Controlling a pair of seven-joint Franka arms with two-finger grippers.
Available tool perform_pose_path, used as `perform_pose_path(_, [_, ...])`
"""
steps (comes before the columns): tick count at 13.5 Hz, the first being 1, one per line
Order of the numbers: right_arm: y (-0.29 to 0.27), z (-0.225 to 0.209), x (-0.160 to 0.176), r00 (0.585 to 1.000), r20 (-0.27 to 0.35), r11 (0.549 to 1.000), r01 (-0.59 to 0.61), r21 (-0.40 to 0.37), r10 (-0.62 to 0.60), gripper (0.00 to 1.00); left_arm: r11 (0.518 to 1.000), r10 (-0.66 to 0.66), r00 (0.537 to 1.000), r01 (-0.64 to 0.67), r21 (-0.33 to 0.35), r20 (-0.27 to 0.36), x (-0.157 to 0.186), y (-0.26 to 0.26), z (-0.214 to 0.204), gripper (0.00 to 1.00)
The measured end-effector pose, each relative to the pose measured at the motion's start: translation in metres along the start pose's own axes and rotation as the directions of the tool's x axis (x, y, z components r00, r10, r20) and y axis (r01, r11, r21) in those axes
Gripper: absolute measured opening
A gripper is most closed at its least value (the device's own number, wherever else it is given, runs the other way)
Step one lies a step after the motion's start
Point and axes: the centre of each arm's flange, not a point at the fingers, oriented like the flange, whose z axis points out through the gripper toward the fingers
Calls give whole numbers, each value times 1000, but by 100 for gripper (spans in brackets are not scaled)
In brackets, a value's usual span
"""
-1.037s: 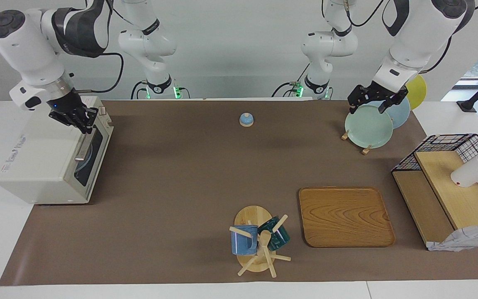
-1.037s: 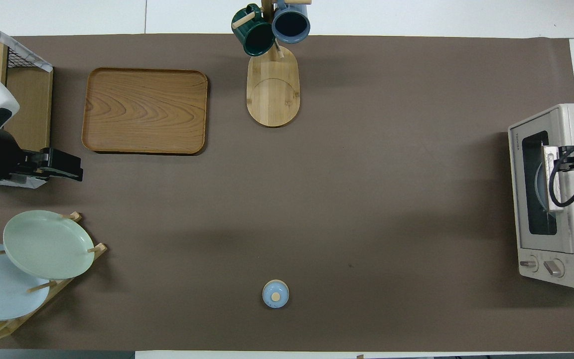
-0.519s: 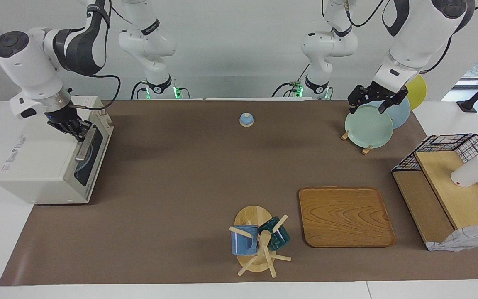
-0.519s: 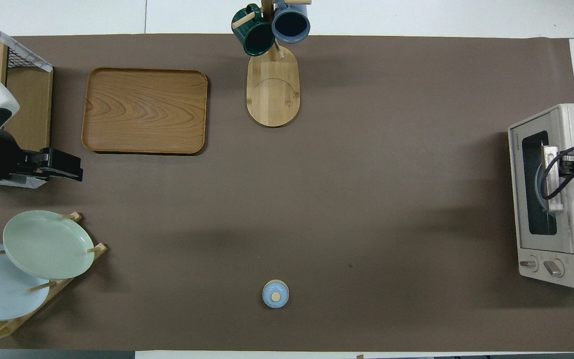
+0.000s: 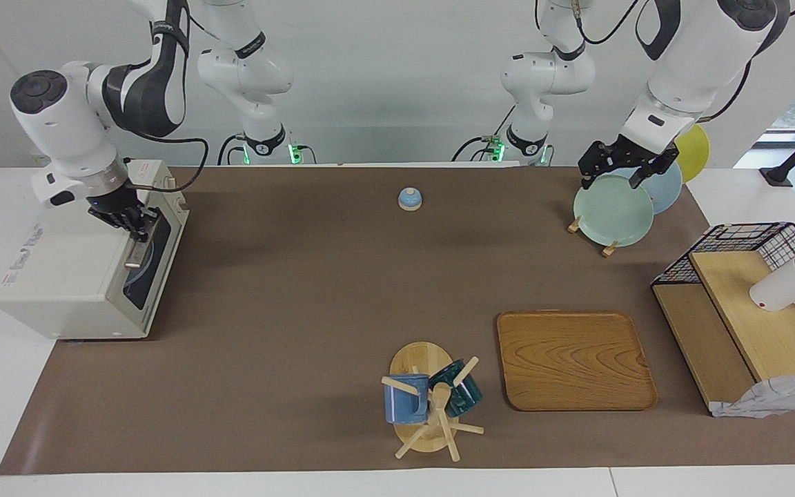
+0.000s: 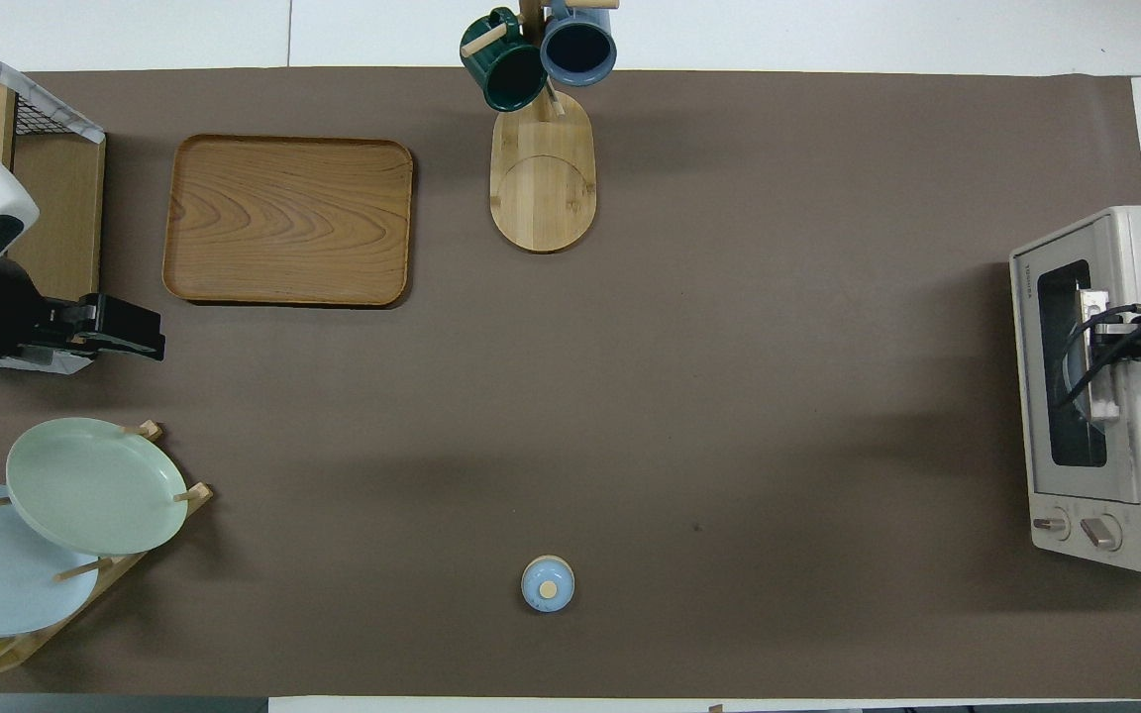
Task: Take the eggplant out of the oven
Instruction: 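Reach the right gripper to the toaster oven door handle, then pull the oven door open downward with the right gripper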
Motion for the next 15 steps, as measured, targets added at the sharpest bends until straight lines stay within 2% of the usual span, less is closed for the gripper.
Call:
perform_pose_path(5, [-10, 2, -1, 1000, -2, 1000, 18, 0, -18, 1, 1000, 0, 1000, 0, 0, 0, 0, 0, 0, 100])
perform_pose_path(10, [-69, 22, -13, 993, -30, 993, 116, 10, -116, 1, 1000, 0, 1000, 0, 0, 0, 0, 0, 0, 100])
perform_pose_path(15, [-104, 54, -12, 985, -51, 986, 164, 30, -163, 1, 1000, 0, 1000, 0, 0, 0, 0, 0, 0, 100])
